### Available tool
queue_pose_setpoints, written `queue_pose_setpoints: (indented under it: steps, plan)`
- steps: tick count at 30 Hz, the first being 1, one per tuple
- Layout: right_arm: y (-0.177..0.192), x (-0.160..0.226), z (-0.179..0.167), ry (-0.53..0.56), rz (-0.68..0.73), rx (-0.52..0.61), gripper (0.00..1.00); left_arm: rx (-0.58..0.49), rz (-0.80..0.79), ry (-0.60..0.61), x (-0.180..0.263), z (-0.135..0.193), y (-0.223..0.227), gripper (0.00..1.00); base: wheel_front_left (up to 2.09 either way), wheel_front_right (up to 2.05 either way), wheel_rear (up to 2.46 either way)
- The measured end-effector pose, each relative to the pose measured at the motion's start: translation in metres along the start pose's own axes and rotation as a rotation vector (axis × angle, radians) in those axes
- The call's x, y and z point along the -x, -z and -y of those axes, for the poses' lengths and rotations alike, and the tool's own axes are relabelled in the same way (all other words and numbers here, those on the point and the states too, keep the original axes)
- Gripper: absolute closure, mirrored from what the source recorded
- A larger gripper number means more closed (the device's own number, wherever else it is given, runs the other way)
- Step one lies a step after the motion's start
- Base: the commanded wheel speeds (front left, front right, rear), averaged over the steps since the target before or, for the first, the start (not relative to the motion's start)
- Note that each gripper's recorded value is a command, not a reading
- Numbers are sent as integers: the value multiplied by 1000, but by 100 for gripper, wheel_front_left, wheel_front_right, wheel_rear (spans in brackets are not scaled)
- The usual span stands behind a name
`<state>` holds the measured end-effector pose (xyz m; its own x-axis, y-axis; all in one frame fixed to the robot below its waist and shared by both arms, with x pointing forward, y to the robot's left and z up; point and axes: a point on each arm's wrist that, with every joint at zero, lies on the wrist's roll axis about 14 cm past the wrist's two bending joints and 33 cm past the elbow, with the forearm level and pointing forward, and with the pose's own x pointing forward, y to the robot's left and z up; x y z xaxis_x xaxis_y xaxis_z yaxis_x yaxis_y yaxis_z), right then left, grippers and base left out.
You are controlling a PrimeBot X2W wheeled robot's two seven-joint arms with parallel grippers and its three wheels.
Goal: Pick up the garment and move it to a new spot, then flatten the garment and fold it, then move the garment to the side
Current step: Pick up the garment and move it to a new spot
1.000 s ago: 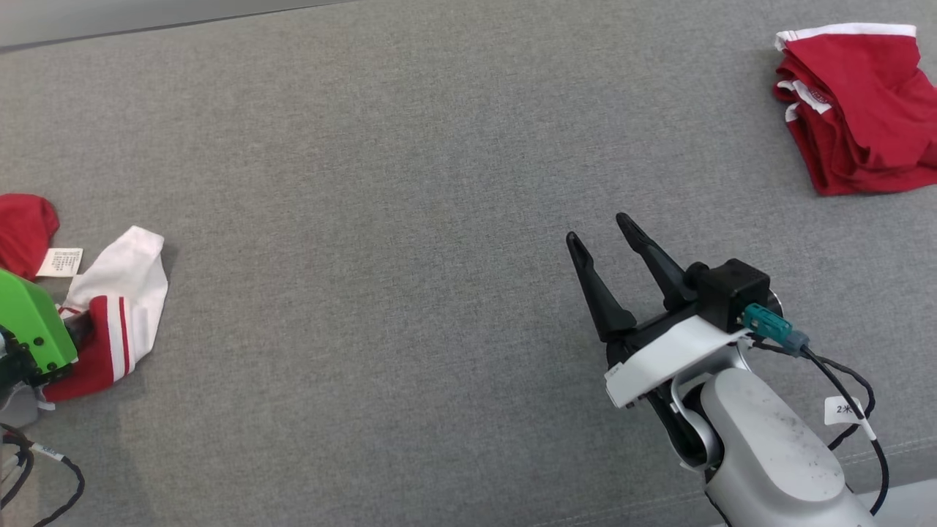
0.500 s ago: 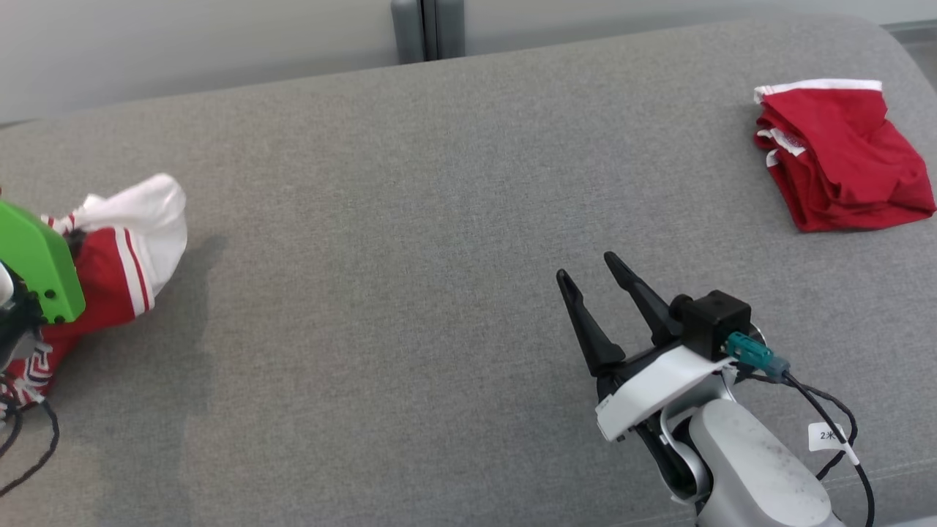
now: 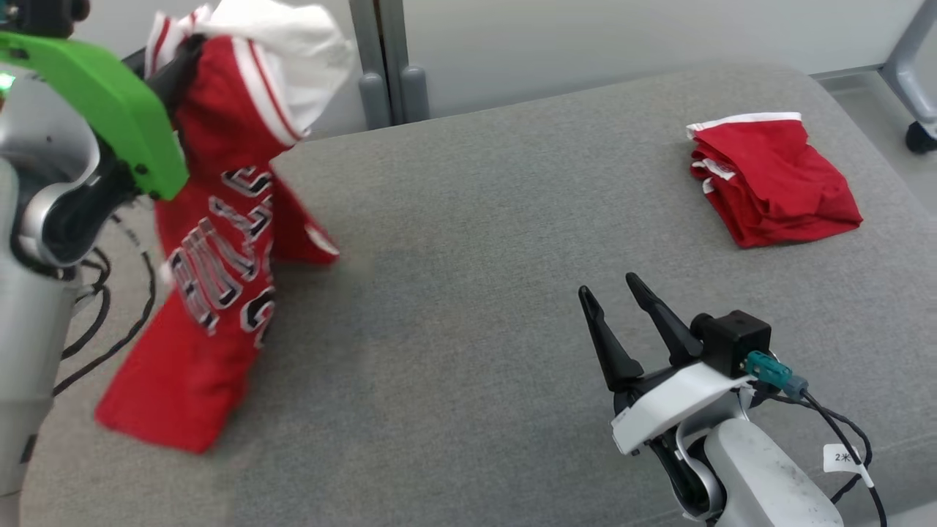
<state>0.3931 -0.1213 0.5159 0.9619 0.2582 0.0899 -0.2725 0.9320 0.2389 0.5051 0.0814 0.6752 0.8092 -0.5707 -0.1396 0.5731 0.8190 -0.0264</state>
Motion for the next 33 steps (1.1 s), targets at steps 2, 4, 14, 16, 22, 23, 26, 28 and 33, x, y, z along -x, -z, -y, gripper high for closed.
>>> queue_pose_setpoints:
  steps: [2,4,14,16,22,23,26,28,33]
  plan:
    - [-3,3,5,18,7,2,0,0,69,58,-10,22,-18,100,0,0,0]
    - [-5,6,12,38,14,3,0,16,129,113,-20,45,-30,100,0,0,0]
    - [5,17,41,131,-16,2,0,245,-35,270,-72,128,102,100,0,0,0]
    - [5,17,45,143,-19,5,0,296,-77,274,-76,142,133,100,0,0,0]
    - [11,17,49,148,-42,13,0,307,-213,249,-74,164,212,0,0,0,0]
    - [10,16,49,145,-39,14,0,324,-209,250,-74,167,212,0,0,0,0]
    - [9,14,47,134,-37,16,0,313,-160,271,-73,174,201,0,0,0,0]
    - [10,12,43,121,-40,18,0,290,-114,270,-73,168,186,0,0,0,0]
    - [10,9,33,91,-37,10,0,250,8,242,-63,143,151,0,0,0,0]
